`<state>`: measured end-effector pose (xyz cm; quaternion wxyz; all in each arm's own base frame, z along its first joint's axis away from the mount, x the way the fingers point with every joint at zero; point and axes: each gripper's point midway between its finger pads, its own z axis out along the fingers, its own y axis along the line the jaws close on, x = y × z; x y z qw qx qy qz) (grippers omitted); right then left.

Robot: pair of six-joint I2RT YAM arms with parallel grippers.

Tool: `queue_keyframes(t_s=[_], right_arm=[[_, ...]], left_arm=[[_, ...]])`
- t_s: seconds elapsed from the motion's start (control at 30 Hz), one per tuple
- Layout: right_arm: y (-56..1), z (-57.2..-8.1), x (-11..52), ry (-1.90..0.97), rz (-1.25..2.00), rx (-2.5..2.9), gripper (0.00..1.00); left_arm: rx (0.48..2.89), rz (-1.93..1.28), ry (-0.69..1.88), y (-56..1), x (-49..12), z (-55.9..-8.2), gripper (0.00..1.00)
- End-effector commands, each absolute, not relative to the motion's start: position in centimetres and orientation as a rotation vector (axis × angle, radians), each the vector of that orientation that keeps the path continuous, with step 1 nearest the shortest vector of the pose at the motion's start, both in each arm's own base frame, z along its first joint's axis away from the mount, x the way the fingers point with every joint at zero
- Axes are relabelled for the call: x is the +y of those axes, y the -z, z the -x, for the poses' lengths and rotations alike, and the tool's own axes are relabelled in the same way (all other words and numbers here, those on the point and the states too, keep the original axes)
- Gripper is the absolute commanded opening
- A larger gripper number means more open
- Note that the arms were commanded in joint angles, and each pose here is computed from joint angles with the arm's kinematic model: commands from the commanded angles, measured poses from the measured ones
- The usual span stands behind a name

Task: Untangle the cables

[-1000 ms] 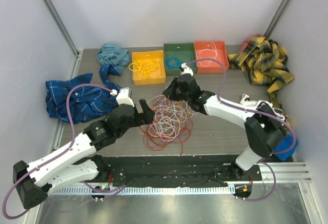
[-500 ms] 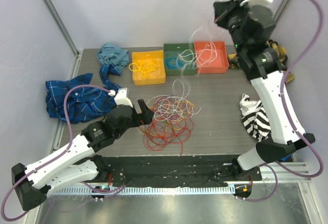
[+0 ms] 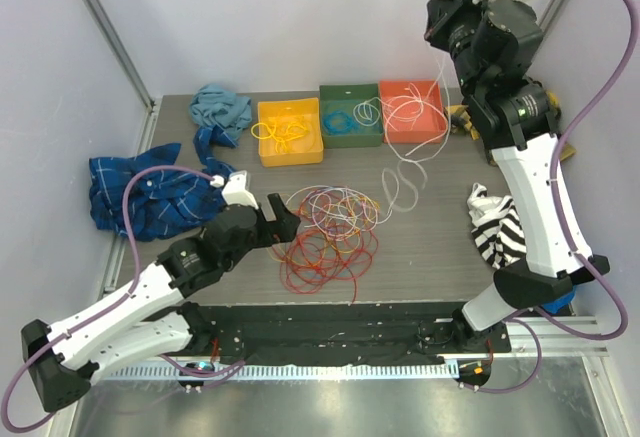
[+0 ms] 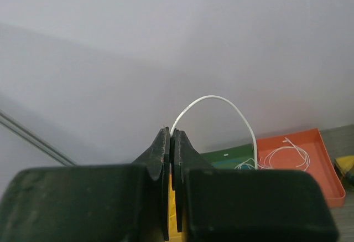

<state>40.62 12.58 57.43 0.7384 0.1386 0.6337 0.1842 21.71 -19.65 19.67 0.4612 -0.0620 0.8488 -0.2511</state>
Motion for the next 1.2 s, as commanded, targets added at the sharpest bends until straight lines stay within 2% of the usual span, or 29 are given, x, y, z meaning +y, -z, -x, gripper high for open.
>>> queue_keyframes(t_s=[0.0, 0.2, 0.37, 0.4, 0.5, 0.6, 0.8, 1.17], right_arm=[[-59.9, -38.1, 12.4, -0.467, -0.278, 1.338, 0.01], [-59.5, -35.7, 13.6, -0.582, -0.225, 1.362, 0.01], [-55.7, -35.4, 15.1, -0.644, -0.197, 1.456, 0.01], [-55.2, -35.3, 15.5, -0.664, -0.18, 1.471, 0.01], [-54.2, -34.5, 16.1, -0.712, -0.162, 1.492, 0.01], [-54.3, -33.6, 16.3, -0.747, -0.155, 1.487, 0.01], [-54.7, -32.3, 16.0, -0.772, -0.152, 1.473, 0.01], [-56.8, -31.0, 15.7, -0.81, -0.15, 1.426, 0.01]], left_arm=[[2.027, 0.163, 0.629, -21.1, -20.2, -22.9, 1.0], [1.882, 0.155, 0.715, -24.3, -22.8, -25.3, 1.0], [1.797, 0.057, 0.728, -25.6, -26.4, -28.0, 1.0], [1.697, 0.062, 0.777, -27.7, -27.2, -28.8, 1.0], [1.526, -0.004, 0.767, -29.3, -28.4, -30.3, 1.0], [1.433, -0.121, 0.735, -30.3, -30.3, -31.4, 1.0], [1.339, -0.228, 0.898, -32.7, -34.6, -31.1, 1.0], [1.513, -0.235, 0.917, -24.3, -34.9, -30.5, 1.0]])
